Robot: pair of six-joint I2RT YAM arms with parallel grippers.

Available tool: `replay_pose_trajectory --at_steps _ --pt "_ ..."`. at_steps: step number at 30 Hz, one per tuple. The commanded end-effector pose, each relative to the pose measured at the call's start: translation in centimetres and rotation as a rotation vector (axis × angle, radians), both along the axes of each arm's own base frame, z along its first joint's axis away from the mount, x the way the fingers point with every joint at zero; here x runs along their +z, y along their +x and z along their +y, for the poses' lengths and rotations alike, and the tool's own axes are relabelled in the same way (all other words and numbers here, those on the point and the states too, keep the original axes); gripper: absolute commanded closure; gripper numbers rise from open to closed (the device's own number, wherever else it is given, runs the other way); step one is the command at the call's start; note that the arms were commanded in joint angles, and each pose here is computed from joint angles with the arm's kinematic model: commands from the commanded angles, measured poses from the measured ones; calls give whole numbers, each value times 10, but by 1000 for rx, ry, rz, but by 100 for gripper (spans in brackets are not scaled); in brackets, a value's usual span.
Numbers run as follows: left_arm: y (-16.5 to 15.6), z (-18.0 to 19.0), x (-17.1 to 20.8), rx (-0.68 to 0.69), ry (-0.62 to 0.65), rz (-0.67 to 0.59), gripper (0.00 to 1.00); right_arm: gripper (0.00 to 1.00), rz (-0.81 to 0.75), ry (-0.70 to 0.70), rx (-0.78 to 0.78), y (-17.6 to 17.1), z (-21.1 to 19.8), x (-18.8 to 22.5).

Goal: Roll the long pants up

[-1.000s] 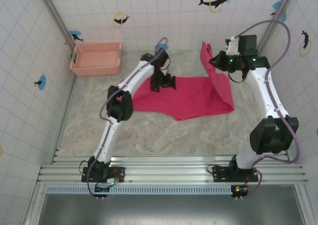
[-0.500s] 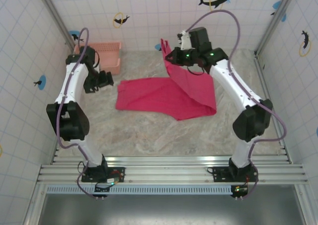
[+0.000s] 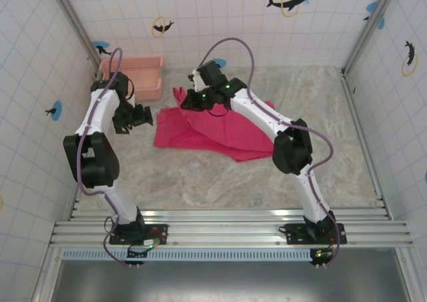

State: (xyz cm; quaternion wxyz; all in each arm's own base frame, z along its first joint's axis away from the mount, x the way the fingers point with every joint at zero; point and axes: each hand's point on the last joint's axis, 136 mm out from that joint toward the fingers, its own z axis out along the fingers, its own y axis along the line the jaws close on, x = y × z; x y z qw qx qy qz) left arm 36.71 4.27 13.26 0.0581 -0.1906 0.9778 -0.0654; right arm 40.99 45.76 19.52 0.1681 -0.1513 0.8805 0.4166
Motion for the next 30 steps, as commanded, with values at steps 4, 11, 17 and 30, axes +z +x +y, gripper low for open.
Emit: replay_pose_trajectory --at_steps 4,11,17,30 --pt "-10 4 -1 -58 39 35 2 46 43 64 109 -8 43 -11" --pt "-10 13 8 -118 134 38 3 39 -71 -56 -27 45 -66 30" --pt "17 -49 13 -240 120 -2 3 38 -13 -281 -243 49 -251 1" --pt "22 -139 -69 -273 19 149 3 38 226 -552 -264 13 -362 -124"
